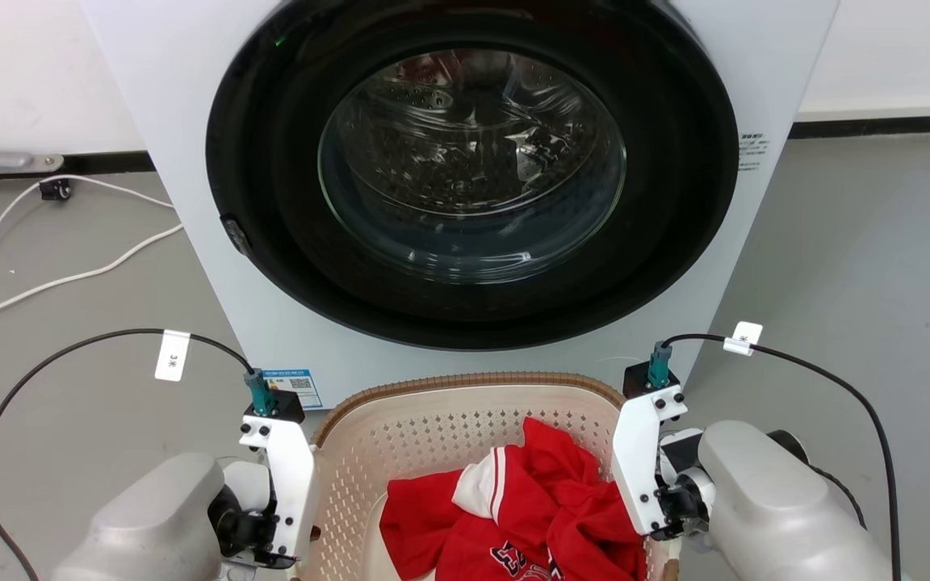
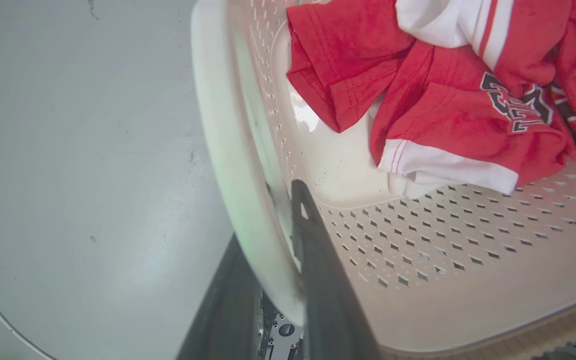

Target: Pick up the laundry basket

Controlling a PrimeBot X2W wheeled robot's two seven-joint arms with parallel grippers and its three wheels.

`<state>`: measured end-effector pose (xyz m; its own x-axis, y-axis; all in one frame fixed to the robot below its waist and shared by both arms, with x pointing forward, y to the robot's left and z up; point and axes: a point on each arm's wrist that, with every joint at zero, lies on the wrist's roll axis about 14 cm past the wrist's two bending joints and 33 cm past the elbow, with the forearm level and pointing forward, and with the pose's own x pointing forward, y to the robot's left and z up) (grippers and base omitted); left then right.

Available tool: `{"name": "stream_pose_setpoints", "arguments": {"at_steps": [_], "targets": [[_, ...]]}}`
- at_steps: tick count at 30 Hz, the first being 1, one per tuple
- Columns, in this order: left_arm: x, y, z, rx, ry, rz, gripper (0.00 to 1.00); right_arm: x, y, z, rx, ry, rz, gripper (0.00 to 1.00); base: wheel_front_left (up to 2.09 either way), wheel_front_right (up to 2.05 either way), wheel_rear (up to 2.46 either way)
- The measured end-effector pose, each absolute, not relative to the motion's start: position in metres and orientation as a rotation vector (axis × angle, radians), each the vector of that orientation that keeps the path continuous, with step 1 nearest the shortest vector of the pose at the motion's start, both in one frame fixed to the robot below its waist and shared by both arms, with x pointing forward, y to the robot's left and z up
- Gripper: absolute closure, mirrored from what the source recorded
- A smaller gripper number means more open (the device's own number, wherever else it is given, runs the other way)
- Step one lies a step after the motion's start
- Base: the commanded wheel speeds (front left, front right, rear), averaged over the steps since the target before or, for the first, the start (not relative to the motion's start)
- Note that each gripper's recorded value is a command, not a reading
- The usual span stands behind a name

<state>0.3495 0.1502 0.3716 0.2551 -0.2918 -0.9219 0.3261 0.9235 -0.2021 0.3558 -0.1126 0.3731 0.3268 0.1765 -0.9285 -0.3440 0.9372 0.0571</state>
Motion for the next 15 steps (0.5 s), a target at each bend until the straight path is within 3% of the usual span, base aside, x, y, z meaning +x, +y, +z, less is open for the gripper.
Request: {"name": "stream_pose_setpoints", "arguments": {"at_steps": [15], "targets": [[0.3514, 0.1560, 0.3766, 0.007, 1.187, -0.385, 1.00, 0.3614, -0.1042, 0.3799, -0.170, 1.149, 0.362, 1.00, 0.00, 0.00, 0.00]]}}
